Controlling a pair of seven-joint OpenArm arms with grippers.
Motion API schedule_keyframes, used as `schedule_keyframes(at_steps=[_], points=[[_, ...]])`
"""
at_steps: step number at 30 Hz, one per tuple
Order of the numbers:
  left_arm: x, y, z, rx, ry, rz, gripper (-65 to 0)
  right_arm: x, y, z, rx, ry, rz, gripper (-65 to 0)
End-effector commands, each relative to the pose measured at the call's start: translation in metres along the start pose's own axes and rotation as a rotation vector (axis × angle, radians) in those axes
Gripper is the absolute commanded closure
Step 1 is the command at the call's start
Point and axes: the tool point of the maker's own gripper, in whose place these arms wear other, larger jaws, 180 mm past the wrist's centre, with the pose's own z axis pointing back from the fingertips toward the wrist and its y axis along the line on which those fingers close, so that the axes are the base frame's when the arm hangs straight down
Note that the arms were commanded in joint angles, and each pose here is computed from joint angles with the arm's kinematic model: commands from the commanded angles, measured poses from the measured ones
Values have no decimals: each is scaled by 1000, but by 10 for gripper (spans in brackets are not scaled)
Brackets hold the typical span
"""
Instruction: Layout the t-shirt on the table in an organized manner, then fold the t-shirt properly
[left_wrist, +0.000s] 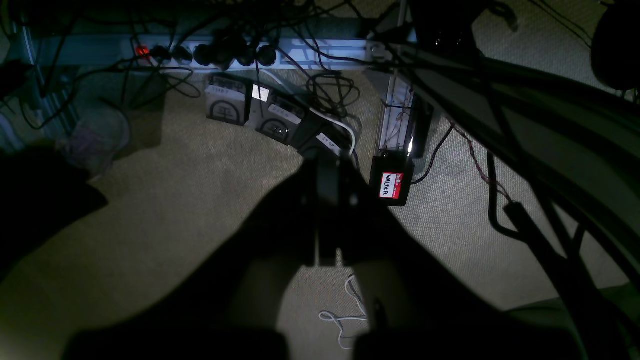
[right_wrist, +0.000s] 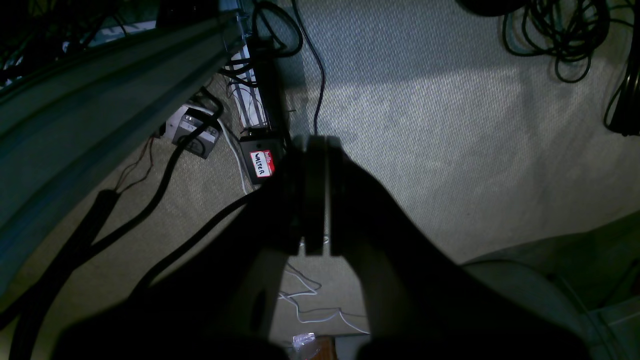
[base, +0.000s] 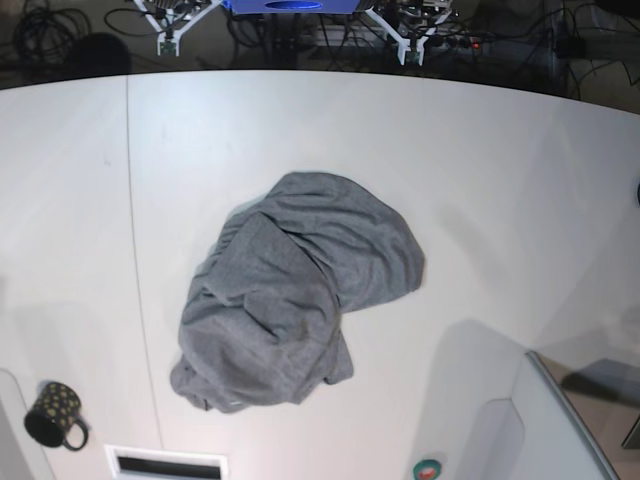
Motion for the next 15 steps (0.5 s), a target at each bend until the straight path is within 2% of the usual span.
schedule_keyframes(at_steps=[1, 15], points=[[2, 4, 0, 9, -12, -3, 0, -3, -1, 1, -6, -3, 3, 0], [-1, 11, 1, 19, -7, -6, 0, -2, 3, 1, 17, -5, 0, 0]])
